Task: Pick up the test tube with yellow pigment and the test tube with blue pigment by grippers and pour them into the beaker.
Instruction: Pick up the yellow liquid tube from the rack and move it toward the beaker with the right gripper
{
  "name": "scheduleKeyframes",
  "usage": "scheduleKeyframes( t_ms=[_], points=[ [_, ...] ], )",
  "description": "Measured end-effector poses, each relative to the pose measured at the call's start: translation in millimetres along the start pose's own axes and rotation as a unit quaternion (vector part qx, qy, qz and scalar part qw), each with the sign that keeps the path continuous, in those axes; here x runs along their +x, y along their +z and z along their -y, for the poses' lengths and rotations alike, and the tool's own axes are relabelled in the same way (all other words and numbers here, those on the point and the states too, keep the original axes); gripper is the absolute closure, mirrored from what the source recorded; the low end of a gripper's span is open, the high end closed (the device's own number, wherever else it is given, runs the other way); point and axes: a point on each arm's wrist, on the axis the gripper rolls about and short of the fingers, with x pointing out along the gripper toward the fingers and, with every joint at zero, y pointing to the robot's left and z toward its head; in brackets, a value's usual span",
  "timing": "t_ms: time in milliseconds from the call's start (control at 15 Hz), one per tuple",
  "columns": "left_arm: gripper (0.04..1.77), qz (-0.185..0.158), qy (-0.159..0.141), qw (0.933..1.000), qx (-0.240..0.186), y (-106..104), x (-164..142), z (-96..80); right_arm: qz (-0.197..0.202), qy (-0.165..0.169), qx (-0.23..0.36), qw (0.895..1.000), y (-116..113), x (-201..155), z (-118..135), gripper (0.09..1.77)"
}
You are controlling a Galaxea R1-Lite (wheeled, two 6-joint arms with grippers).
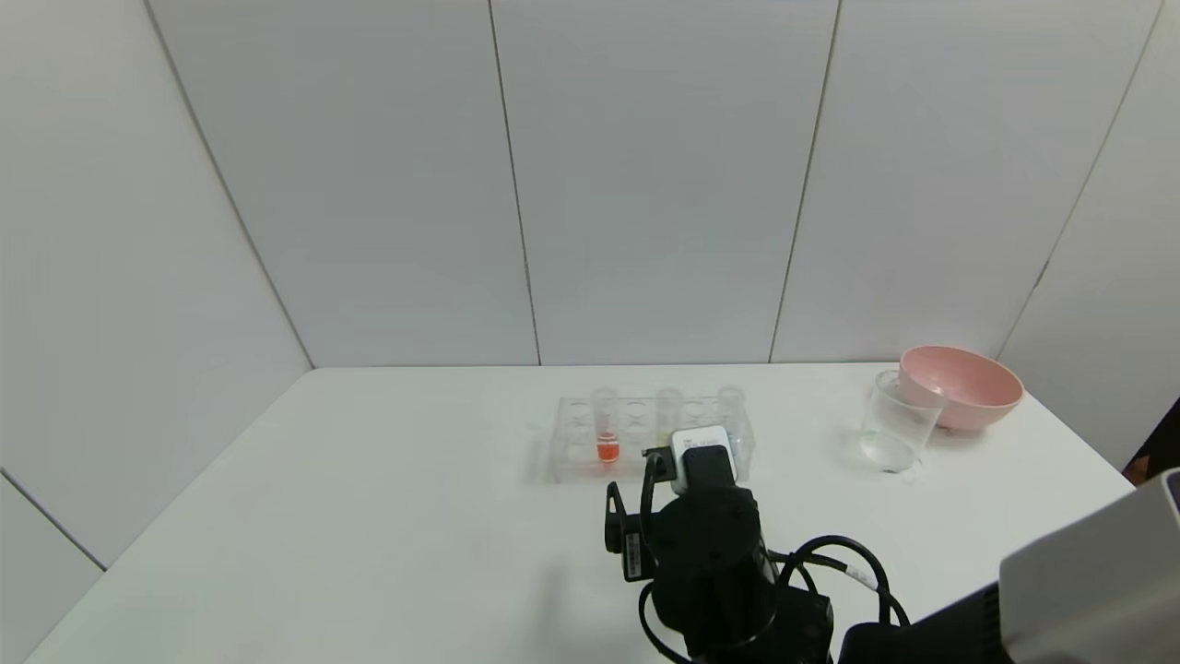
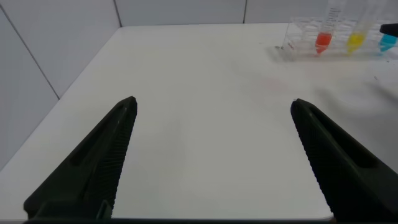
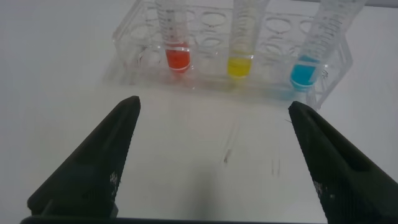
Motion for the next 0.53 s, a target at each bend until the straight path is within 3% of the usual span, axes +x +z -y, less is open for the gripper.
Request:
scheduleKeyframes(
  t_ms=[533],
  points=[
    [0.05,0.000,0.000,1.0000,0.000,0,0,0.0,0.020,-0.011,0.000,1.000,9,61,4,0.15]
  ],
)
